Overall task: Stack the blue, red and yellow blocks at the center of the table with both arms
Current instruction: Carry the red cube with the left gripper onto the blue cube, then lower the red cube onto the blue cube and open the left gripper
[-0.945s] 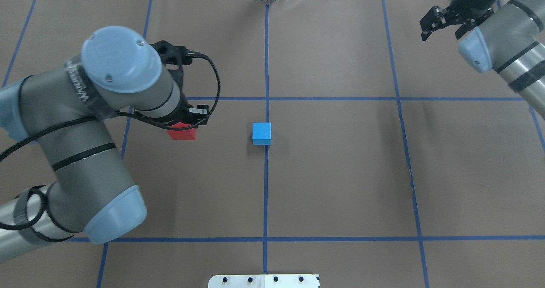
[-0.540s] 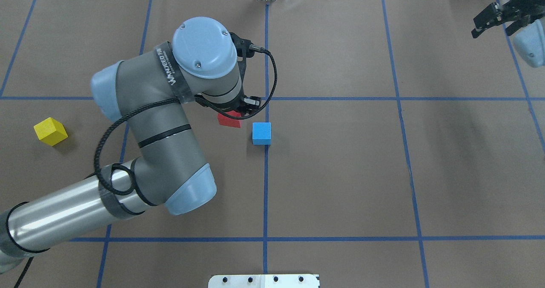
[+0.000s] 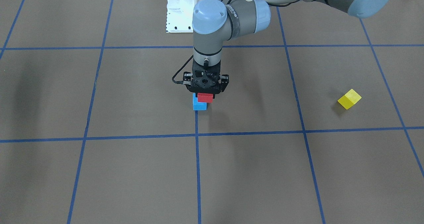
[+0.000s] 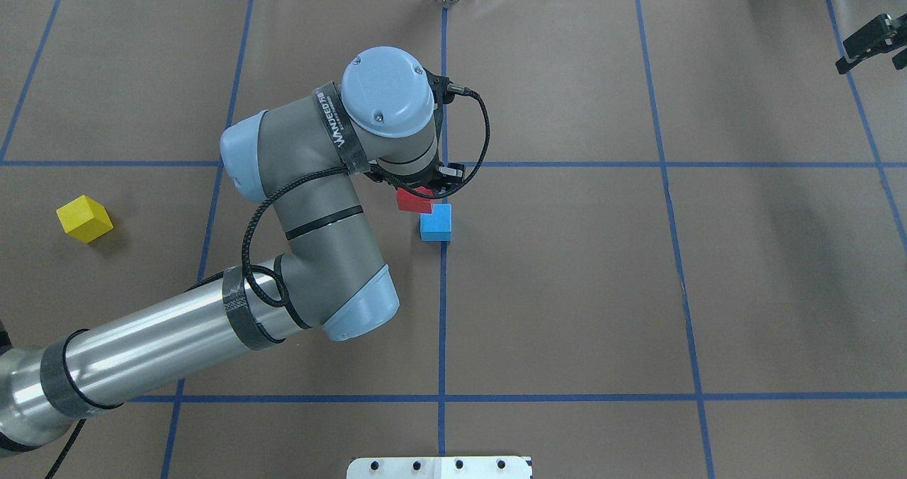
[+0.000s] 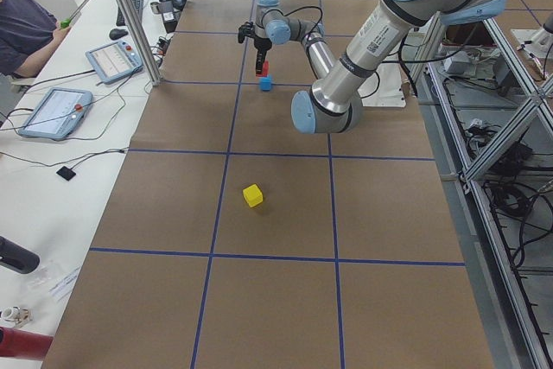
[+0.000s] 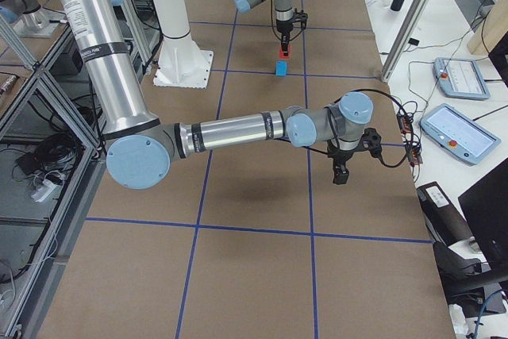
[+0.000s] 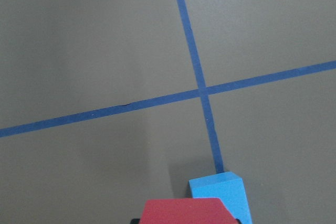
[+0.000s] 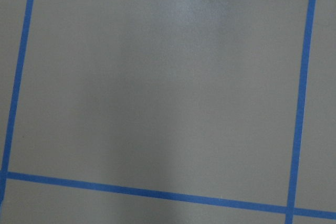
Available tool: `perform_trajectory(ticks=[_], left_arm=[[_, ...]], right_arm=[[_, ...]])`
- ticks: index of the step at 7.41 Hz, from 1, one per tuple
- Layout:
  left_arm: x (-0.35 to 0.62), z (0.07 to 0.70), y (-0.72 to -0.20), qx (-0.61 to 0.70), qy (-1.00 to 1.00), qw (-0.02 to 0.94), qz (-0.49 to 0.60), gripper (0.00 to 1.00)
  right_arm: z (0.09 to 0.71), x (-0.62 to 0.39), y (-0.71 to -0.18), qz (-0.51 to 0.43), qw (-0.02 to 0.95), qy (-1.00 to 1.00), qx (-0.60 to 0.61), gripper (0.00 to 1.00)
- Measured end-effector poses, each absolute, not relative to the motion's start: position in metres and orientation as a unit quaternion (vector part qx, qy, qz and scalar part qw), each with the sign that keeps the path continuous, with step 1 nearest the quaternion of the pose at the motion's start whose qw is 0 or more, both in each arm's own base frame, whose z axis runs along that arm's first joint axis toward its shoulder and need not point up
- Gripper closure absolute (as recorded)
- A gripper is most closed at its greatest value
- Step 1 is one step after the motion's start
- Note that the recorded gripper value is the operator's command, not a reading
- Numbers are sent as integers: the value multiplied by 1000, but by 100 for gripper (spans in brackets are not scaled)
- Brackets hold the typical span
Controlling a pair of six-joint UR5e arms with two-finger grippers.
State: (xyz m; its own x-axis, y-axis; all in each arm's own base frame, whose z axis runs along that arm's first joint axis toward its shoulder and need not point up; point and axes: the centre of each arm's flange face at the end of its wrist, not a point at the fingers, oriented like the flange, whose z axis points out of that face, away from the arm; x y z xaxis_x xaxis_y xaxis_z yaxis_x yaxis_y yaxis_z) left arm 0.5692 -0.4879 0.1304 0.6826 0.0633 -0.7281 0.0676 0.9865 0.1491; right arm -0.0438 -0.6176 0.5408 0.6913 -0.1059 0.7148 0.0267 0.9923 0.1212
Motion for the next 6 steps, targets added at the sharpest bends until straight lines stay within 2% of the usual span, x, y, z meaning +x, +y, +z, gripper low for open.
perform_trajectory(ticks=[2,6], left_arm=[[590,122,-498,60,394,917,-30,100],[603,131,-502,53,381,923,-27,100]], right_arm=[[549,-39,-598,-36,918,-392,49,0],[552,-38,-592,-35,918,-392,47,0]])
